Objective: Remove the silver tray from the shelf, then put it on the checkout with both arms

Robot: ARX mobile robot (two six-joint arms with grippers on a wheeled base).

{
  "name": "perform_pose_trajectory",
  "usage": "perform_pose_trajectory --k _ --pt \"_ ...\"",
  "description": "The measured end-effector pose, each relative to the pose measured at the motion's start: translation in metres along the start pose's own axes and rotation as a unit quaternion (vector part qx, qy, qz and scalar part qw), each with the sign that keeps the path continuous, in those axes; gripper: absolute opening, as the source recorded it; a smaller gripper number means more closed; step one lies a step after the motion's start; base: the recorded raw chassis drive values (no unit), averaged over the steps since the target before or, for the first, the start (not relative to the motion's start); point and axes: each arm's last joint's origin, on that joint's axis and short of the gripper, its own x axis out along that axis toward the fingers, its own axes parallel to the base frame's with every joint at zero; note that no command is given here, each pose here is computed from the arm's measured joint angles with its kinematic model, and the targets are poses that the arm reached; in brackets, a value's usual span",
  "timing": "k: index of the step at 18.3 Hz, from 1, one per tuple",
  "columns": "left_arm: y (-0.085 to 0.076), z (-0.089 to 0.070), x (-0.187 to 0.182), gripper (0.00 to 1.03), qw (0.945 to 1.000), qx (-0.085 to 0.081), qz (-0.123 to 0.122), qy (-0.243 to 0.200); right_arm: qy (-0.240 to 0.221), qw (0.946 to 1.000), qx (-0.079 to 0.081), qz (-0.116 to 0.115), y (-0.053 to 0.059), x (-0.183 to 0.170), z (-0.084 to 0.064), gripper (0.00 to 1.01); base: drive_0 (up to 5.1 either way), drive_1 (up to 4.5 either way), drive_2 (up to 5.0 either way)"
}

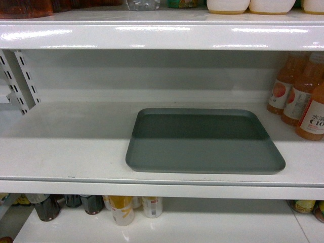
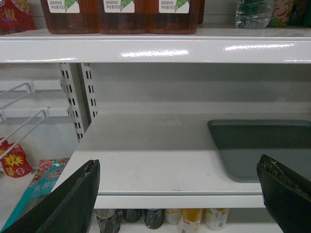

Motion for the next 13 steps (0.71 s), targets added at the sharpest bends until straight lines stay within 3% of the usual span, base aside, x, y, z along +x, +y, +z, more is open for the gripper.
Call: perform_pose_trajectory --k 13 --pt "0.0 0.0 0.0 0.98 1.0 0.0 0.0 0.0 0.0 1.0 0.0 0.0 0.0 0.0 0.0 0.98 0.0 0.0 0.0"
